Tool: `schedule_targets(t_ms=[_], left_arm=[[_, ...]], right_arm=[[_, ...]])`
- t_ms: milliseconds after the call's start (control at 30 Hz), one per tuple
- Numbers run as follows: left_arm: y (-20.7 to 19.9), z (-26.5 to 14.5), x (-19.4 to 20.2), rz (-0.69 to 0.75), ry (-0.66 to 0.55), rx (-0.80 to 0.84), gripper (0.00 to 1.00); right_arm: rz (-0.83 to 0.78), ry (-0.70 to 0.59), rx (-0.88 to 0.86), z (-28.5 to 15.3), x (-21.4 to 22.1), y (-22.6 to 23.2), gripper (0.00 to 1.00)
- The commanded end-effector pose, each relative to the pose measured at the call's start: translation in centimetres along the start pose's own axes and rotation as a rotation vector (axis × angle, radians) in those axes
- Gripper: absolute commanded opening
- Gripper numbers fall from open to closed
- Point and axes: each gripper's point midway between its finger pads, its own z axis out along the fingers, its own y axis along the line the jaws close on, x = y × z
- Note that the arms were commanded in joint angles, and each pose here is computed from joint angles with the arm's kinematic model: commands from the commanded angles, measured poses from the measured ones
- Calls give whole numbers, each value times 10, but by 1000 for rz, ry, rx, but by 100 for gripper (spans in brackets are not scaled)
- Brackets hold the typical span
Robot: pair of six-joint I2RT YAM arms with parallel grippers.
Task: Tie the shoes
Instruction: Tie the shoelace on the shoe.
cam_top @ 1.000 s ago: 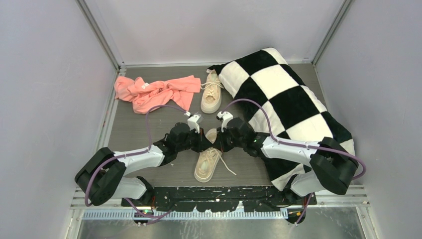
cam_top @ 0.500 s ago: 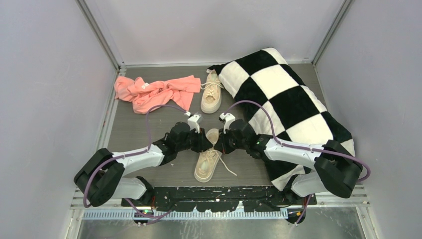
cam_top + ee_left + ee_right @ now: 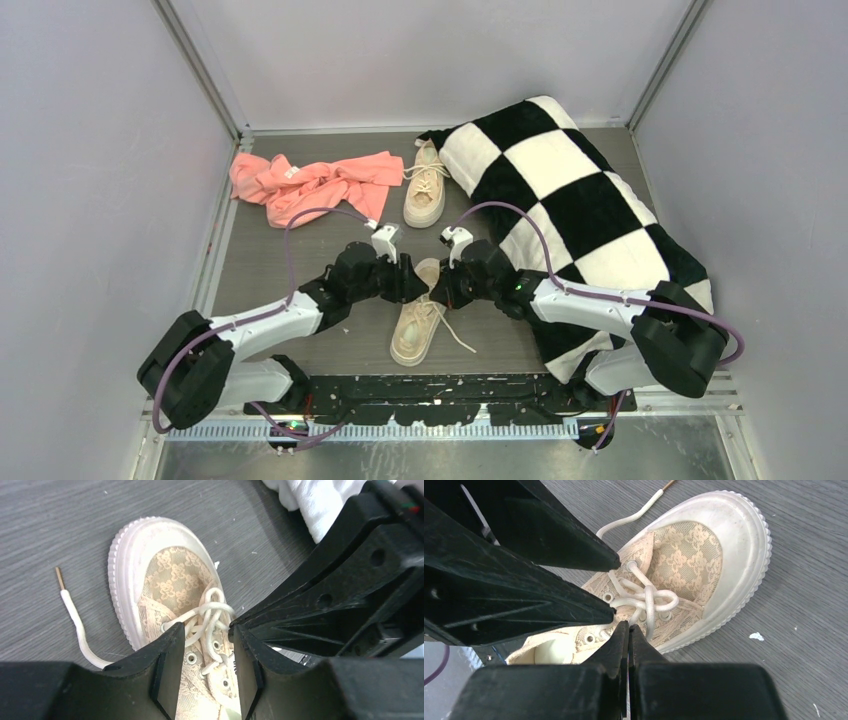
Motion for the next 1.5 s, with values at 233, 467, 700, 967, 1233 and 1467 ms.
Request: schedule_targets(t_ms=[233, 467, 700, 967, 1233, 1467], left_arm=[[12, 9, -49, -150, -21, -61, 44], [-8, 31, -39, -189, 144, 81, 39], [-13, 35, -28, -187, 207, 134, 37], [-11, 29, -22, -162, 223, 130, 38], [-8, 29, -17, -135, 239, 124, 34], [-8, 29, -17, -124, 243, 129, 27]], right_arm=[[-2, -40, -33, 1, -10, 9, 1], [-3, -36, -33, 1, -9, 8, 0], [-4, -39, -33, 1, -11, 9, 1], [-3, -31, -36, 4, -10, 9, 0], [-3, -29, -38, 5, -10, 10, 1], [-2, -32, -36, 5, -11, 10, 0]])
